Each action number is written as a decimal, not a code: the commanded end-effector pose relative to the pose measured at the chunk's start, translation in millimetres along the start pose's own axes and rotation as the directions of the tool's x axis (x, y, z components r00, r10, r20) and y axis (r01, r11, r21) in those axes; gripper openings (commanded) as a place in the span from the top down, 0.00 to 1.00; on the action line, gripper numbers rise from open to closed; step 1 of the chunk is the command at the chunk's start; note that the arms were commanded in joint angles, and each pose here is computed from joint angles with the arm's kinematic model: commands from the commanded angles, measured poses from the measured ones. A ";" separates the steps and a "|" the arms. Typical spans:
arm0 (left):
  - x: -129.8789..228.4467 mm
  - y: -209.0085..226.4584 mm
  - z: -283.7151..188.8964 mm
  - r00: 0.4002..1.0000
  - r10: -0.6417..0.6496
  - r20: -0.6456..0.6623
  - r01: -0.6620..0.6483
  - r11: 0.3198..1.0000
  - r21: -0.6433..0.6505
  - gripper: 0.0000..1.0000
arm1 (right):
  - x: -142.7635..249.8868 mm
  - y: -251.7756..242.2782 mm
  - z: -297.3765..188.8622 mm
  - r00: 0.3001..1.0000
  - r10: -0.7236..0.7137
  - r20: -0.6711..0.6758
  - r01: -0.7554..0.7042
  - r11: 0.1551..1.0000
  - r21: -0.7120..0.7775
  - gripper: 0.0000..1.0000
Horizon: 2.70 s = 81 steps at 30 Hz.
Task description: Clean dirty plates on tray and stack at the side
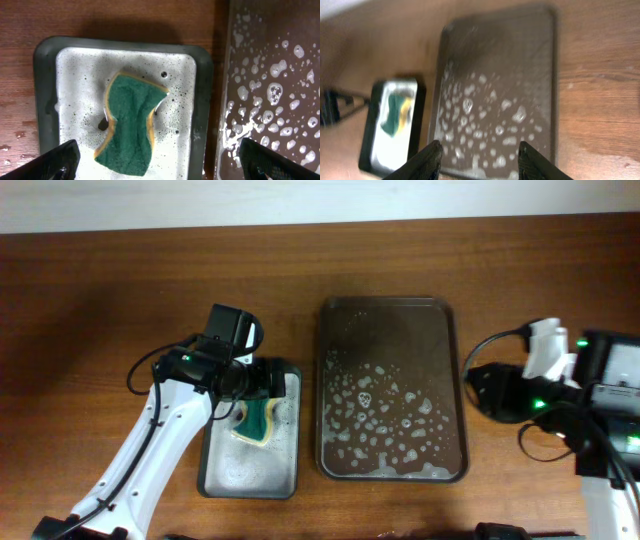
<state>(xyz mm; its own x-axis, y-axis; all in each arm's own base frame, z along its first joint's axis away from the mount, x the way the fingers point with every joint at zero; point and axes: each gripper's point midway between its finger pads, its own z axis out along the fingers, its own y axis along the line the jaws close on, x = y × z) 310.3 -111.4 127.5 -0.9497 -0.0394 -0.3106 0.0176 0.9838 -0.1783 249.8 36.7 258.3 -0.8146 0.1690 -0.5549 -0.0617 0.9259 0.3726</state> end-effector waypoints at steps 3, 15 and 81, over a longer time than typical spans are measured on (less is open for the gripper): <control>-5.5 -3.7 -8.5 1.000 0.008 0.027 -0.008 1.000 0.019 0.00 | 12.8 10.6 18.8 0.979 -0.176 -0.102 0.180 0.983 0.037 0.44; -2.7 -4.5 -8.4 1.000 0.007 0.014 -0.007 1.000 0.026 0.00 | 37.1 20.6 49.1 0.945 -0.156 -0.289 0.138 0.987 -0.081 0.10; -3.1 -4.2 -8.4 1.000 0.007 0.016 -0.008 1.000 0.023 0.00 | 66.4 -14.8 71.4 0.544 -0.473 0.693 0.472 0.855 0.213 0.01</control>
<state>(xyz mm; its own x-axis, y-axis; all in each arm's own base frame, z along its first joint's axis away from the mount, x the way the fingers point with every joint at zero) 308.1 -112.0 127.5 -0.9528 -0.0386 -0.3012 0.0179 0.9830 -0.1826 237.6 58.2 165.2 -0.0117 -0.1232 -0.9923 -0.3161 0.9419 -0.1133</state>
